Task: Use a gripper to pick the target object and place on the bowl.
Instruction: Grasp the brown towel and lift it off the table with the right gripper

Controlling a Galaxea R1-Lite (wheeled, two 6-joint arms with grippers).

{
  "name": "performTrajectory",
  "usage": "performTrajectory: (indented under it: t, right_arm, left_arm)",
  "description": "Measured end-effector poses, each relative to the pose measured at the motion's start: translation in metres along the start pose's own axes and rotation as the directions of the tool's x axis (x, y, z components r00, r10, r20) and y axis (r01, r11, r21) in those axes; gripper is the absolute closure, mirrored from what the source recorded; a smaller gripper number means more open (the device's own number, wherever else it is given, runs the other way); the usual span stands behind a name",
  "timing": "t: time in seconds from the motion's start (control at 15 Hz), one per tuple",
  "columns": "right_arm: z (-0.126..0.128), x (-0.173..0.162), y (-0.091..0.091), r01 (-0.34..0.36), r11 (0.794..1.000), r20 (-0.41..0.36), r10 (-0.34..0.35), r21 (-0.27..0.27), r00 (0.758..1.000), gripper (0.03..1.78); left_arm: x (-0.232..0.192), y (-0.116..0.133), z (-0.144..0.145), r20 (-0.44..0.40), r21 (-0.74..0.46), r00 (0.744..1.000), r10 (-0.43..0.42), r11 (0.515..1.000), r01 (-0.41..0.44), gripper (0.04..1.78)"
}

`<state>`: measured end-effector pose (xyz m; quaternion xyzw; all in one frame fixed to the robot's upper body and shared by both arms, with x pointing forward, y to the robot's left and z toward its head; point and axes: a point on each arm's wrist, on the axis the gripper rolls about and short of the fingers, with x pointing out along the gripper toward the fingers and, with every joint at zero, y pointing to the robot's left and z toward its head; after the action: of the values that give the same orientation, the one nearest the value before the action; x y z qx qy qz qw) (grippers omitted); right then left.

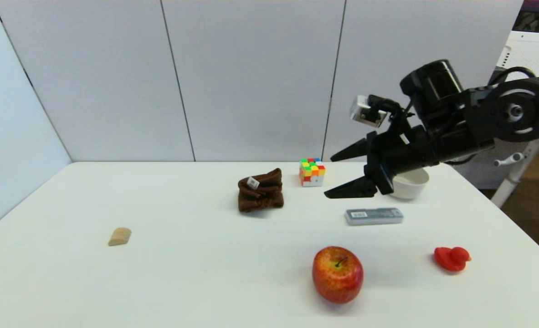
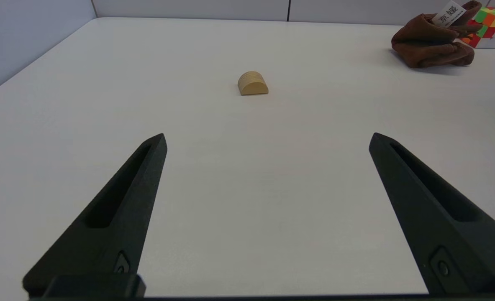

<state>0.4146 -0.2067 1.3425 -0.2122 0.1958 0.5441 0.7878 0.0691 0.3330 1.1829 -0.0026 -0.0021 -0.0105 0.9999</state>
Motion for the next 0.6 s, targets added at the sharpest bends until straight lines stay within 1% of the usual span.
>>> performTrajectory:
  t: [0.13, 0.33, 0.47, 0.6]
  right_arm:
    - [0.001, 0.021, -0.011, -0.091, 0.992, 0.046, 0.095, -0.081, 0.994, 0.10]
    - [-0.002, 0.057, -0.023, -0.188, 0.963, 0.100, 0.210, -0.191, 0.973, 0.10]
    - [-0.003, 0.078, -0.029, -0.216, 0.948, 0.116, 0.247, -0.232, 0.962, 0.10]
    - [-0.003, 0.097, -0.035, -0.226, 0.941, 0.120, 0.262, -0.253, 0.957, 0.10]
  left_arm:
    - [0.000, 0.000, 0.000, 0.000, 0.000, 1.000, 0.000, 1.000, 0.000, 0.11]
    - [0.000, 0.000, 0.000, 0.000, 0.000, 1.000, 0.000, 1.000, 0.000, 0.11]
    - [0.000, 0.000, 0.000, 0.000, 0.000, 1.000, 0.000, 1.000, 0.000, 0.11]
    - [0.000, 0.000, 0.000, 0.000, 0.000, 1.000, 0.000, 1.000, 0.000, 0.11]
